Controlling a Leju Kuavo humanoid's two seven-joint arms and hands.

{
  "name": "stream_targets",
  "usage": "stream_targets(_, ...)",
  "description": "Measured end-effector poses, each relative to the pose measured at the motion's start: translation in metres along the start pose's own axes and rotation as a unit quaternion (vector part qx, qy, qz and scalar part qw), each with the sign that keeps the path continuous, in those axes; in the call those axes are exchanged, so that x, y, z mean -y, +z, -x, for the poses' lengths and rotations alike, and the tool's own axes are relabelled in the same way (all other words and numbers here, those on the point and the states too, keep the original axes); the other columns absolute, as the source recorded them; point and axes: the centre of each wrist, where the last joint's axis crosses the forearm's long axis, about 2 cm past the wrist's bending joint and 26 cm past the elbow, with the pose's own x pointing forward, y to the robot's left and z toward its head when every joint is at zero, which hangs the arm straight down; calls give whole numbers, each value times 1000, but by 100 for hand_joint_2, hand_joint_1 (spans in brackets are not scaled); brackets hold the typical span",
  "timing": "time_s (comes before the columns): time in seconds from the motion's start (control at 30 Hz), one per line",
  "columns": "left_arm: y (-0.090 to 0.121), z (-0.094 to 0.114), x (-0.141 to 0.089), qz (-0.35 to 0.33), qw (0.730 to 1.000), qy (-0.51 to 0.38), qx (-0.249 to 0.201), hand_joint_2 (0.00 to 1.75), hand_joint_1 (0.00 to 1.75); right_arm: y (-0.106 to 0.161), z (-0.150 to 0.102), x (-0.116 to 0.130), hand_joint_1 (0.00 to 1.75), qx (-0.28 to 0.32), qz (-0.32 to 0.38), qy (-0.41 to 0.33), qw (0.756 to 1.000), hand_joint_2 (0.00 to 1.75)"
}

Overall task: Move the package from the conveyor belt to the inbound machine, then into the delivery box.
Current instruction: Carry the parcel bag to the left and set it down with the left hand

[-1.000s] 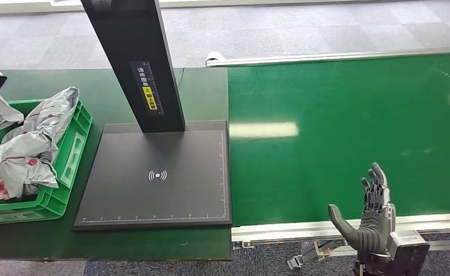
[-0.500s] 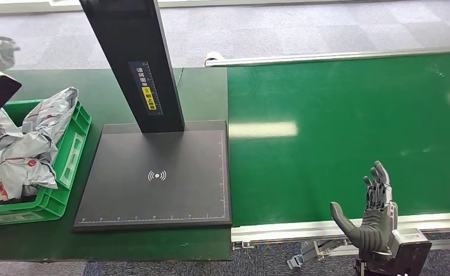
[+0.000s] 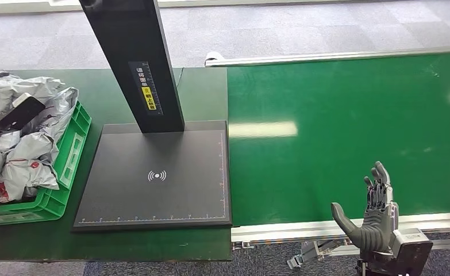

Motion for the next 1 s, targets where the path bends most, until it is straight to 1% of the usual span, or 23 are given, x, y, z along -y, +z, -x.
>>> stream_targets(0.13, 7, -6, 9, 11, 999, 43, 26, 175, 0, 3, 0, 1, 0, -3, -4, -2, 1000, 175)
stream_targets(0.27, 7, -21, 12, 1, 993, 103, 50, 175, 0, 3, 0, 1, 0, -3, -10, -8, 1000, 175)
stream_targets(0.43, 4, -35, 9, -21, 988, 136, 69, 175, 0, 4, 0, 2, 0, -3, -10, -10, 1000, 175)
stream_targets(0.63, -1, -53, -2, -68, 979, 165, 95, 175, 0, 6, 0, 5, 0, -5, -5, -8, 1000, 175)
stream_targets(0.73, -1, -61, -8, -95, 970, 194, 113, 175, 0, 8, 0, 5, 0, -7, -2, -8, 1000, 175)
stream_targets(0.87, -1, -72, -16, -114, 958, 227, 136, 175, 0, 9, 0, 5, 0, -8, -2, -9, 1000, 175)
stream_targets(0.93, 0, -81, -19, -120, 941, 277, 152, 175, 0, 9, 0, 5, 0, -8, 0, -8, 1000, 175)
stream_targets(1.0, 2, -94, -23, -125, 917, 340, 170, 175, 0, 8, 0, 6, 0, -8, 2, -7, 1000, 175)
